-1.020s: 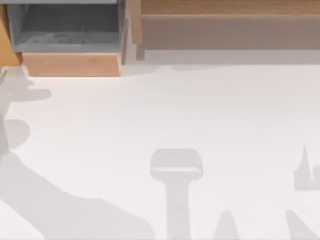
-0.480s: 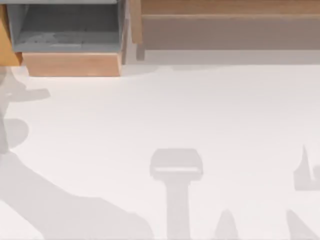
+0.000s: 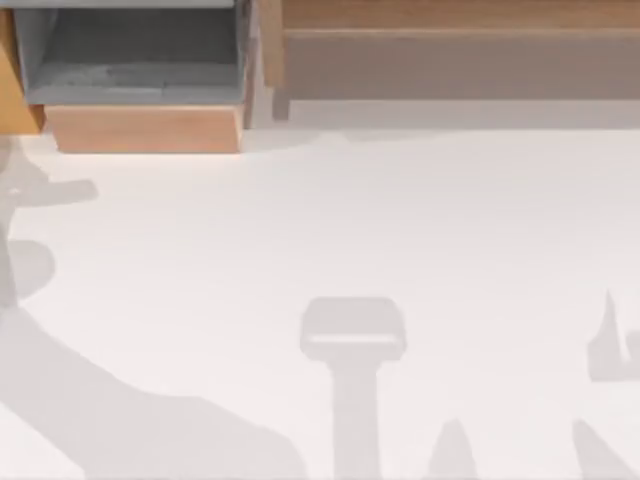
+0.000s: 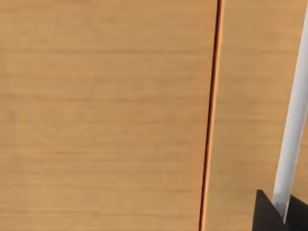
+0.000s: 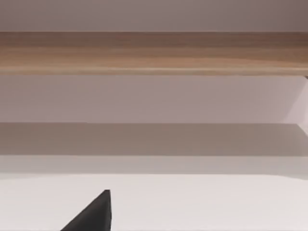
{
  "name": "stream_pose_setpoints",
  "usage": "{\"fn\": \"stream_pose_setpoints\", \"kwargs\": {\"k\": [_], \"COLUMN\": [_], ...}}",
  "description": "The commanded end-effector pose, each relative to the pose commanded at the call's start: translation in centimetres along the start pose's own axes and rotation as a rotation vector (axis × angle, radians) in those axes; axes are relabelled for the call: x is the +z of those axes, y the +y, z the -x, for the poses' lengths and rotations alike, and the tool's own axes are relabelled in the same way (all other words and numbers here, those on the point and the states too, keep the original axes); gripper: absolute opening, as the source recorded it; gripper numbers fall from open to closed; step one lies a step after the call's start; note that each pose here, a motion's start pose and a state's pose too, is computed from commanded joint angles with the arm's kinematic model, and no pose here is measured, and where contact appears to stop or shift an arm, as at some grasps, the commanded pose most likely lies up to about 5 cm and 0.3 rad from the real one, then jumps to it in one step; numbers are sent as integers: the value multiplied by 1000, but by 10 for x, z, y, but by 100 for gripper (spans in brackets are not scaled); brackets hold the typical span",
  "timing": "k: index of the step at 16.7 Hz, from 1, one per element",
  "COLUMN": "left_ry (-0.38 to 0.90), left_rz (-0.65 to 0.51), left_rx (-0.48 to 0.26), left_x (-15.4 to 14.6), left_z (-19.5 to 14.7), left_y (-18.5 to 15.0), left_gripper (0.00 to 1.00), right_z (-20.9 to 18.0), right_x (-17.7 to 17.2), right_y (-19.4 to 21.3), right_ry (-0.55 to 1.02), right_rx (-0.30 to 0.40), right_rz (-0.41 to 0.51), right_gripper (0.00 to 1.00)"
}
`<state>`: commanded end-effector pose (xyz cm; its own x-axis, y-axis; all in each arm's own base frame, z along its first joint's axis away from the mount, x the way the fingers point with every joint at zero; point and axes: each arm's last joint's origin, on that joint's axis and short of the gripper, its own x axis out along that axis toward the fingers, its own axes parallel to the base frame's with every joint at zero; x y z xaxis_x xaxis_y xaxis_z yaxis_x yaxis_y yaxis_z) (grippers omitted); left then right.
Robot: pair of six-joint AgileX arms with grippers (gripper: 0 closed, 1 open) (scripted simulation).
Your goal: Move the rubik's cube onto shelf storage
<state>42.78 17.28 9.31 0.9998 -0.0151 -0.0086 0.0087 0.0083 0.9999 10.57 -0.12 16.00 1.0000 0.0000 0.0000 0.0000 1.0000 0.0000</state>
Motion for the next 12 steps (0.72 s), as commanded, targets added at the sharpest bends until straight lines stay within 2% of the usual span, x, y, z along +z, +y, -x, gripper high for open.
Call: {"fn": "stream_pose_setpoints", "kwargs": {"k": [7,12], "left_ry": [-2,-2], "left_rz": [8,7], "left_rx": [-13,-15], "left_x": [1,1], "left_z": [56,58], "left_y": [-4,-6], "left_gripper": [0,0], "right_z": [0,0], "right_x": [0,0], "right_y": [0,0], "right_ry": [0,0], "right_rx": [0,0], "right_rz": [0,0], "right_gripper": [100,100]}}
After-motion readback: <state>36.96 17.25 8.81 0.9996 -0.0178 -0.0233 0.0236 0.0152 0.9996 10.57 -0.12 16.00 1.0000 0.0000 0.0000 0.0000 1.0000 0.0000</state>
